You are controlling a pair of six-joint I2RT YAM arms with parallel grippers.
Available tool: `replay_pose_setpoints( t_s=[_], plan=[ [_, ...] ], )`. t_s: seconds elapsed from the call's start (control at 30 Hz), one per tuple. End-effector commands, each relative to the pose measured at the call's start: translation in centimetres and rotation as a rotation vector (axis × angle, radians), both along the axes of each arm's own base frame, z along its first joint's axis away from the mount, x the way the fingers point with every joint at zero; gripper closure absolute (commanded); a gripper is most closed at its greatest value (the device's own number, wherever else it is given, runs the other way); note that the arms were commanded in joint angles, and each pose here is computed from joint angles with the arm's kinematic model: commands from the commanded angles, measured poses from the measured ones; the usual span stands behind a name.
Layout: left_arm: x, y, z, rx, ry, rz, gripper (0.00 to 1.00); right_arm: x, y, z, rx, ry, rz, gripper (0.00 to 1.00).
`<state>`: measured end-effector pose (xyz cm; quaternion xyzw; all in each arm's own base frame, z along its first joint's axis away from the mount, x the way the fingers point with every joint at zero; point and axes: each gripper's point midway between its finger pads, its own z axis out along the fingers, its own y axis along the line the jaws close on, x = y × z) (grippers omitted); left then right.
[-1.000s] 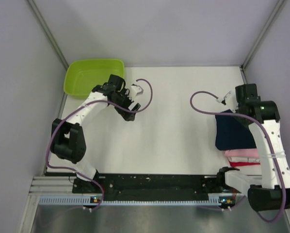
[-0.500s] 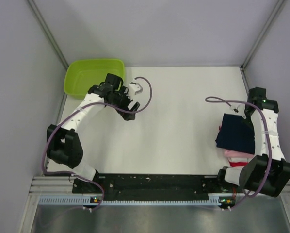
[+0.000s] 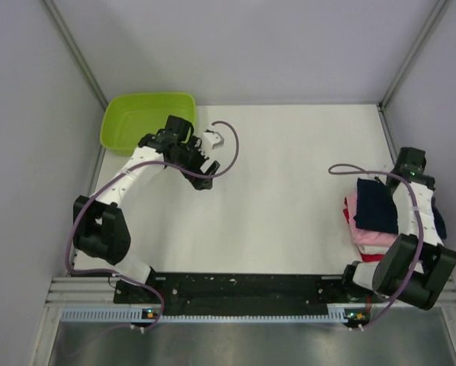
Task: Fold and stack the t-shirts
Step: Put the neatly folded tshirt into the corner of the board with the right arm
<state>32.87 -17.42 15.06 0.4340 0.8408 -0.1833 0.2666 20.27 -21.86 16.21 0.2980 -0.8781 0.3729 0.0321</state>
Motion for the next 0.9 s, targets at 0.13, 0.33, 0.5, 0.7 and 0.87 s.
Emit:
replay_pose_setpoints(
  t_s=[0.13, 0.33, 0.5, 0.7, 0.87],
  plan=[
    [0.5, 0.0, 0.1, 0.009, -0.006, 0.002, 0.01, 2.4, -3.7, 1.6, -0.128, -0.081, 0.012, 0.67],
    [0.5, 0.0, -0.4, 0.012, 0.008, -0.002, 0.01, 7.4, -4.7, 10.1, -0.309, -0.403, 0.011, 0.01],
    [0.5, -0.1, -0.2, 0.008, 0.009, 0.002, 0.01, 12.6, 1.7, 17.9, -0.264, -0.685, 0.095, 0.01],
    [0.4, 0.3, -0.3, 0.028, 0.001, 0.012, 0.01, 11.8, 14.7, 14.3, 0.449, -0.855, -0.169, 0.05],
    [0.2, 1.0, -0.5, 0.054, -0.019, 0.024, 0.01, 9.1, 20.0, 9.1, 0.825, -0.831, -0.376, 0.27]
  ],
)
